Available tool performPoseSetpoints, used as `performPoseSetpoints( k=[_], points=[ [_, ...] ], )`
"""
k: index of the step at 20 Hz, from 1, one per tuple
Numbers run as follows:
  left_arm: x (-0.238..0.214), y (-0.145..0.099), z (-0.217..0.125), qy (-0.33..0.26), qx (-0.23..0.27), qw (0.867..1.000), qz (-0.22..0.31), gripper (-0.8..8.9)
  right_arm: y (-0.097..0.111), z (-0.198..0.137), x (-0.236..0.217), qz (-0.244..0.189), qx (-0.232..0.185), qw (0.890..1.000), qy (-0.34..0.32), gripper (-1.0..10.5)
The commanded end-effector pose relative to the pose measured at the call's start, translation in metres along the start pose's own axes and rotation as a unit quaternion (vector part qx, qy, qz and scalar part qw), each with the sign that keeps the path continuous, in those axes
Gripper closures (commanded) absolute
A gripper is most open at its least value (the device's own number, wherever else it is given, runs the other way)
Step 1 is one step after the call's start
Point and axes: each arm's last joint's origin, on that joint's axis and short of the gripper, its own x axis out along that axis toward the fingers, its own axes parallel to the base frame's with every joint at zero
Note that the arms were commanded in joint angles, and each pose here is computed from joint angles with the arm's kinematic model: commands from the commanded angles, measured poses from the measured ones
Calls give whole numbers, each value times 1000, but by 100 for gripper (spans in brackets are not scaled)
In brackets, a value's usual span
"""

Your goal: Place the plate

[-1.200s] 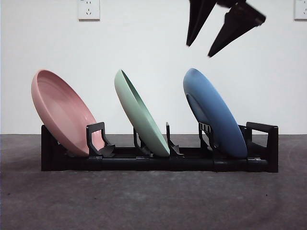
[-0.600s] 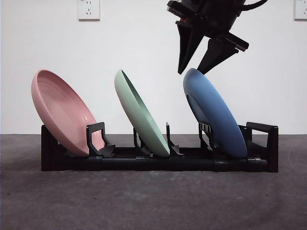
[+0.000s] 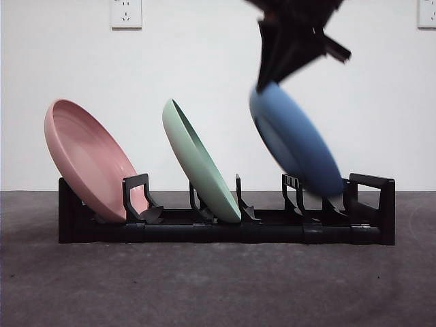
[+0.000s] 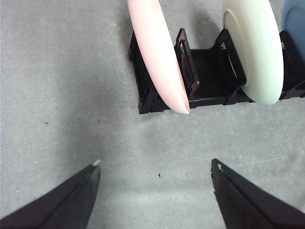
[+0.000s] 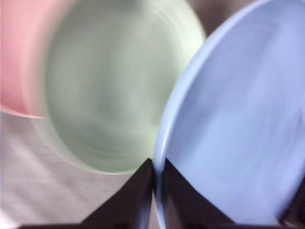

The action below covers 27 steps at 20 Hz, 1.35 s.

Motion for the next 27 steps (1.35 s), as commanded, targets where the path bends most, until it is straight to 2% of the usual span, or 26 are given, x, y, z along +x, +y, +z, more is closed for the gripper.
performPoseSetpoints(
  k=[1,4,6,9,11,17,20,22,25,27],
  points=[
    [-4,-2,5,-10,4,1000,-5,441,15,13,-29,28,-14,999,-31,939],
    [-4,-2,5,-11,7,1000,-5,441,26,19,-54,30,-50,997,-41,939],
    [-4,-2,5,-13,15,1000,-5,441,33,17,-67,31,-91,995,-39,939],
    [-3,-2,5,-13,23,1000,-5,441,46,7,-85,36,-131,989,-50,939],
    [-3,-2,5,-13,23,1000,-5,441,56,-5,-99,19,-151,986,-74,939],
    [-4,-2,6,-17,24,1000,-5,441,69,-90,-123,-2,-213,962,-169,939],
    [-4,-2,8,-27,26,999,-5,441,67,-134,-127,-41,-235,954,-184,939],
    [-4,-2,10,-35,28,999,-6,441,64,-161,-125,-56,-248,953,-166,939],
    [-4,-2,10,-37,27,999,-6,441,65,-193,-112,-36,-277,954,-105,939],
    [-3,-2,10,-36,27,999,-6,441,72,-208,-99,-17,-309,948,-67,939]
  ],
)
